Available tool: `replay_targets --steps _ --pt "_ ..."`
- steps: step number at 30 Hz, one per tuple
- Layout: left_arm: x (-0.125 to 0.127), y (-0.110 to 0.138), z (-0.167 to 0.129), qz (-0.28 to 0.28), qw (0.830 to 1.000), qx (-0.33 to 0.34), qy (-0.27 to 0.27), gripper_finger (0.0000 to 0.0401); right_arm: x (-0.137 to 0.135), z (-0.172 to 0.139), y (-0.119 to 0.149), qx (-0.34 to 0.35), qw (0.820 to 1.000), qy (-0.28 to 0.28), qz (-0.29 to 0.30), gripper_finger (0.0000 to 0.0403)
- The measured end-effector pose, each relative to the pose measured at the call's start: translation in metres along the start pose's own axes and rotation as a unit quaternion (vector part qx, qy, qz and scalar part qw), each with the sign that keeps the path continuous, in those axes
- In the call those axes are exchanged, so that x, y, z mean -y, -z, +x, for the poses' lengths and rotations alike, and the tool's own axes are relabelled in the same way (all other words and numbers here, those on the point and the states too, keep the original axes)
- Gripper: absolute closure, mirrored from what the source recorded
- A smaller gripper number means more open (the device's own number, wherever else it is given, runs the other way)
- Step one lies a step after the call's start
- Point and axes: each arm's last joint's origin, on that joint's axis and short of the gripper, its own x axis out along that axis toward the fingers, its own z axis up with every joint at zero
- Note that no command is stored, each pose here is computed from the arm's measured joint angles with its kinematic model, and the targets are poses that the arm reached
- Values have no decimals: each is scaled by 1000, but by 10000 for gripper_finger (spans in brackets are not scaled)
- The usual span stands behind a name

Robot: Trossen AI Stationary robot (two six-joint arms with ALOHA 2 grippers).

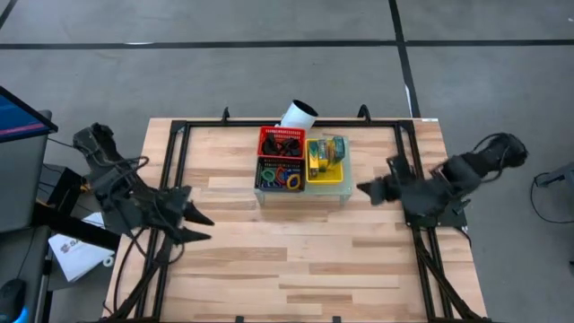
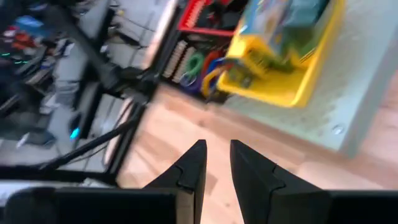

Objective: Pick & Place Office Desk Supplies
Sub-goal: Return to Home Position

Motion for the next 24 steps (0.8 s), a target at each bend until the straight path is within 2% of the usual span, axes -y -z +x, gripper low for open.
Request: replay_targets --steps 3,6,10,14,19,24 --pt "-12 19 1 12 1000 10 -8 238 -4 -9 21 19 1000 -24 -2 333" --pt "-25 33 20 24 998 59 -26 238 -8 -13 40 39 998 -38 12 333" --pt "-51 29 41 28 987 154 -31 238 -11 -12 59 58 997 -47 29 333" --pt "-90 20 49 53 983 168 -52 238 -14 -5 72 62 996 -40 41 333" --pt "-123 12 26 71 984 159 -47 238 -18 7 87 74 995 -34 52 333" --pt "-137 32 0 77 981 172 -39 238 -27 18 104 85 993 -46 70 333"
